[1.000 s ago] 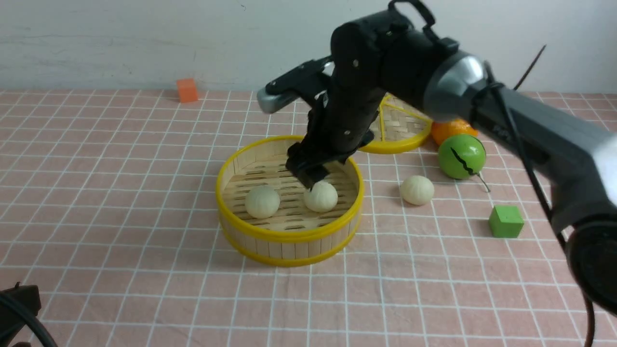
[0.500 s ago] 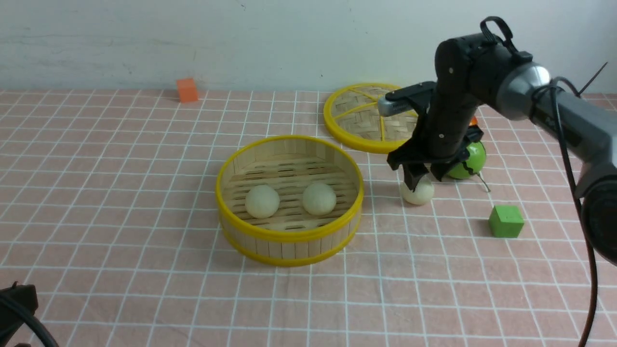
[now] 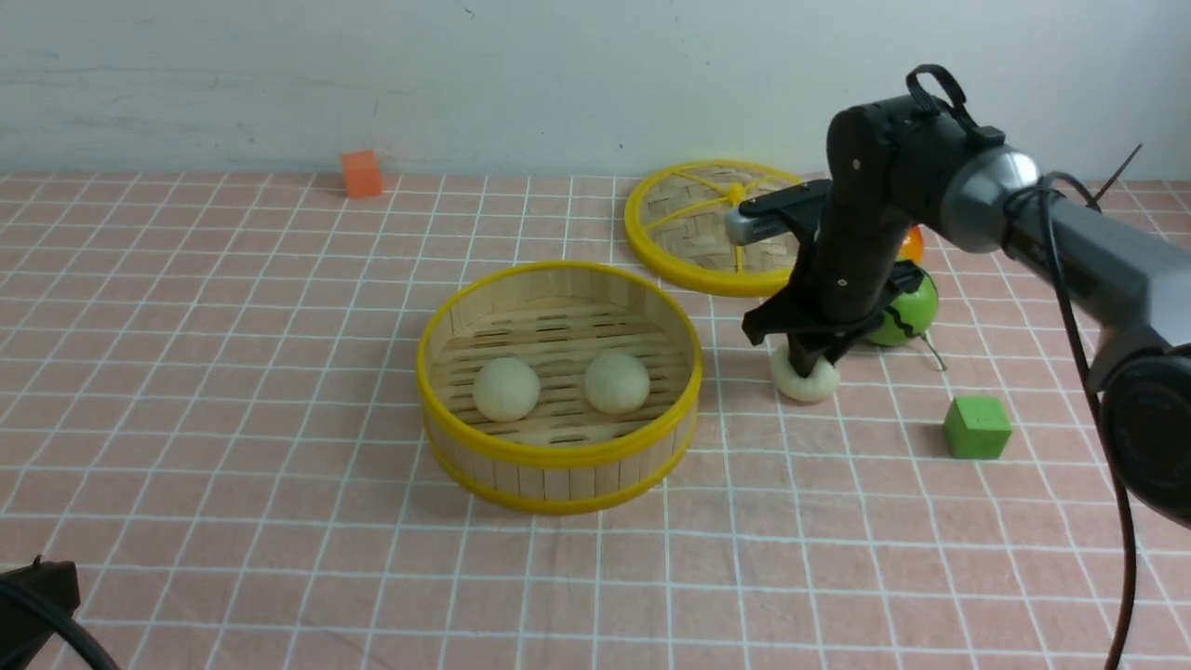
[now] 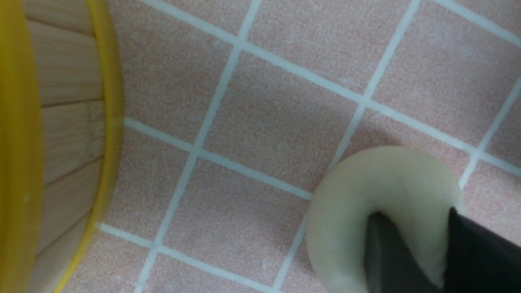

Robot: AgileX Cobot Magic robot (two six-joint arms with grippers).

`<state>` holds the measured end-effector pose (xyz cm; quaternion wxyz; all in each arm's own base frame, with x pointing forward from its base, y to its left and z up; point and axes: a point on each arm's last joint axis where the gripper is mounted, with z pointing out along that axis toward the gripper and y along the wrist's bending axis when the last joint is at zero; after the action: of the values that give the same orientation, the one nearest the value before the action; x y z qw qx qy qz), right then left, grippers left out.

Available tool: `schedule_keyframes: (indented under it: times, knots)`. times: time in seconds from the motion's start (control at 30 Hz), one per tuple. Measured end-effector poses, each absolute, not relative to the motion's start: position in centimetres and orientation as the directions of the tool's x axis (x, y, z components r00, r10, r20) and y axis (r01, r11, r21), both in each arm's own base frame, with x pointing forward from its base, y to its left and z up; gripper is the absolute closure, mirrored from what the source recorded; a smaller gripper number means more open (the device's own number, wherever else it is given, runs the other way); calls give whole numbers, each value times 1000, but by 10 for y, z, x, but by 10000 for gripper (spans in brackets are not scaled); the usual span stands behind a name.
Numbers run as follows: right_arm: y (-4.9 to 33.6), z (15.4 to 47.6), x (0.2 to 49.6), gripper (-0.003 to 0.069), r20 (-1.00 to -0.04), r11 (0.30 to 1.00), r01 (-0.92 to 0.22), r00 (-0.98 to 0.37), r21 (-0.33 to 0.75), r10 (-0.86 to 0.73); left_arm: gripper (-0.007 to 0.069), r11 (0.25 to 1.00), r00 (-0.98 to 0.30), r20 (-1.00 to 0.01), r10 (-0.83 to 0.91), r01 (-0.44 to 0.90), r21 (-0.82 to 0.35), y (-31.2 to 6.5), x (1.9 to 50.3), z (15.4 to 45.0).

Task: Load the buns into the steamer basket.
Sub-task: Use the right arm to grab a steamed stuffed bun, then use the right arm to put the steamed stuffed bun into the steamer

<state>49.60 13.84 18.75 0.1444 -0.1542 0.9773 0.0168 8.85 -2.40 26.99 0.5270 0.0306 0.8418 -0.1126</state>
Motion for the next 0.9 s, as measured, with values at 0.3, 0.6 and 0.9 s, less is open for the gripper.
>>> schedule_keyframes:
  times: [0.3,0.6,0.9]
  knots:
    - [149,243,494,645,-393,940,-340,-862,-23,-321,628,971,-430,-900,-70,179,-161,-25,89,271]
    - [256,282,462,645,-607,821,-570,-664,33,-437,624,970,-425,-903,-71,183,-162,-25,89,271]
    - [299,212,463,521,-564,748,-663,-615,-8,-551,622,969,-422,-904,-71,184,-162,-25,89,271]
